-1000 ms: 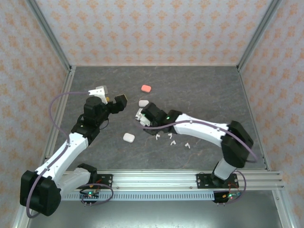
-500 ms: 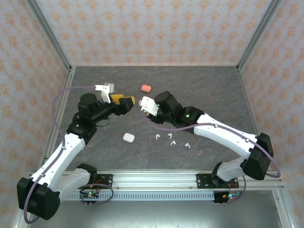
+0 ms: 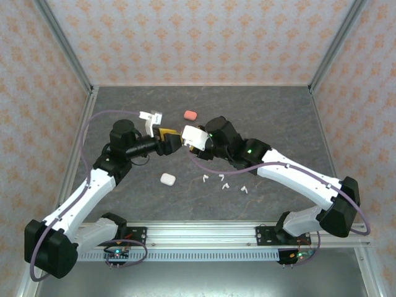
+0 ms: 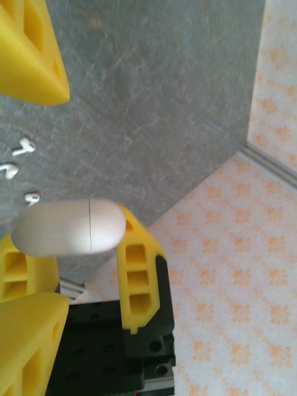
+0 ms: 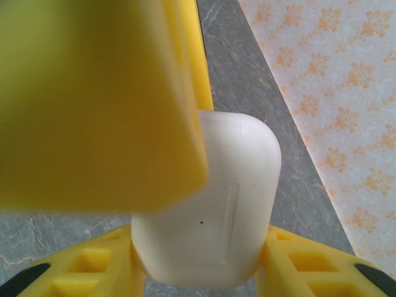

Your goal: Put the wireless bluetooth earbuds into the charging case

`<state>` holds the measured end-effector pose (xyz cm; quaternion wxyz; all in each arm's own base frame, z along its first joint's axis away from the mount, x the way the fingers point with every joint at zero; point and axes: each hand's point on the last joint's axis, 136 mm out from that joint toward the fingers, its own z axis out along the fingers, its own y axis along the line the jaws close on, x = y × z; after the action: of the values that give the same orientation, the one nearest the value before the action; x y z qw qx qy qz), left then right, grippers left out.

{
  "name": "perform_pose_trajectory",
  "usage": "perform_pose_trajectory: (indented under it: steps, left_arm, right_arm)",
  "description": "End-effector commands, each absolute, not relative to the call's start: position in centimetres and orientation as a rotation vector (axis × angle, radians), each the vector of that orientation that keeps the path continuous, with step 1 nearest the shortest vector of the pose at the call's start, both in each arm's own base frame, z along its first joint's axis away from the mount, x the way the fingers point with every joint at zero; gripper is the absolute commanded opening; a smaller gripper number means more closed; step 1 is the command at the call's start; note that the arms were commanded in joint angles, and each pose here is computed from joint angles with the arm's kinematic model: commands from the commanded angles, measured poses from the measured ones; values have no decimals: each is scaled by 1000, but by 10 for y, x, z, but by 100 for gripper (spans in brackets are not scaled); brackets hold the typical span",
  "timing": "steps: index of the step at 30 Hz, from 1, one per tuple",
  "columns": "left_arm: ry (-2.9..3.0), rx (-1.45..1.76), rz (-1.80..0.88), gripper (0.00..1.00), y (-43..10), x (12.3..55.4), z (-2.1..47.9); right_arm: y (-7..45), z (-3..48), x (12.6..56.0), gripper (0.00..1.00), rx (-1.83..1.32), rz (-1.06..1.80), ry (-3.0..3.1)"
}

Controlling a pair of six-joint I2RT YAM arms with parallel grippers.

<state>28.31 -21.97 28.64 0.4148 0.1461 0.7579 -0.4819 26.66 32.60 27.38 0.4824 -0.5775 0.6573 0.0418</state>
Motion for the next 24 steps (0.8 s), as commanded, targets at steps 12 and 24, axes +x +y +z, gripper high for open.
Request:
perform_pose_trajectory:
  steps: [12, 24]
  left_arm:
    - [1846, 493, -1246, 35, -244, 282, 306]
    - [1821, 497, -1214, 15, -243, 284, 309]
  right_arm:
    - [328, 303, 270, 43, -1362, 107, 1534]
    - [314, 300, 274, 65, -1299, 119, 1626]
